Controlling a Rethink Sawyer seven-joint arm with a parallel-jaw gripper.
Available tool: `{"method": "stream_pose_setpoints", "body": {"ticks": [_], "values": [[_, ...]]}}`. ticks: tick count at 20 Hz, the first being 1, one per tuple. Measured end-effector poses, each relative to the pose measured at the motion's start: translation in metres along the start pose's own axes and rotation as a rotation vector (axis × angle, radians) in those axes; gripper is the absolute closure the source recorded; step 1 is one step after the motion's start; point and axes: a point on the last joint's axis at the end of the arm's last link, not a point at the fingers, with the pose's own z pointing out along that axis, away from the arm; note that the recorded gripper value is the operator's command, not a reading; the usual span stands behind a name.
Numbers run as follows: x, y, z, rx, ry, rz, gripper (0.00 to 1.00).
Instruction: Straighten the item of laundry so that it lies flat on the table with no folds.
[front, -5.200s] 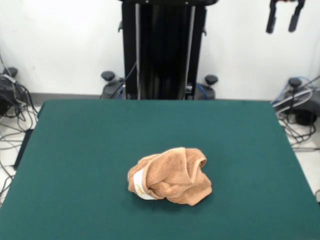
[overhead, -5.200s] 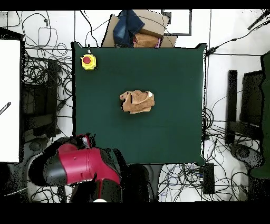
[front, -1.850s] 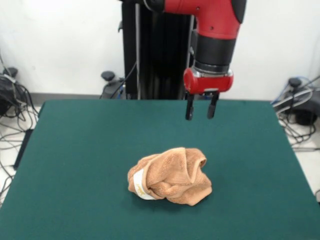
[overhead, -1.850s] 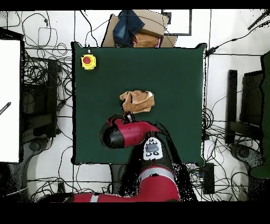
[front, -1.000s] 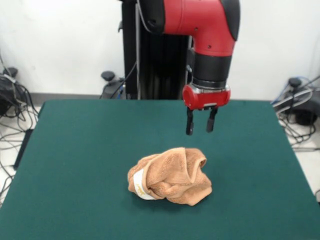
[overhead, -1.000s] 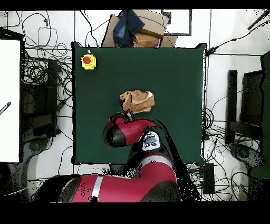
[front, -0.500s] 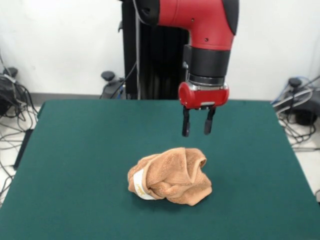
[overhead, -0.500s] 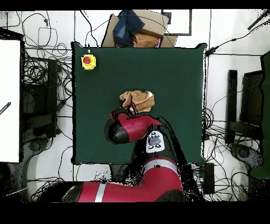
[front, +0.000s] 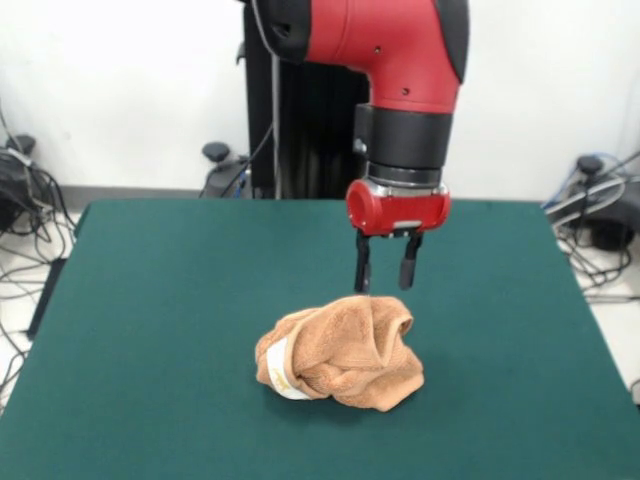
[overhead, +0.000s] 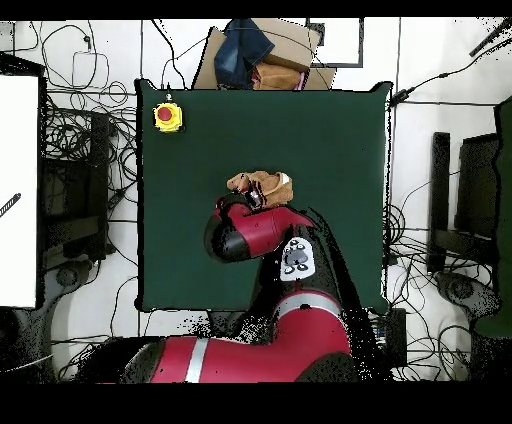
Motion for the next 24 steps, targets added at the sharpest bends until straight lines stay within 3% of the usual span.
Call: {"method": "stream_pose_setpoints", "body": {"ticks": [12, 24], "values": [[-0.002, -0.011, 0.029, 0.012, -0.01, -0.011, 0.0], [-0.001, -0.007, 0.033, 0.011, -0.005, -0.02, 0.0]]}}
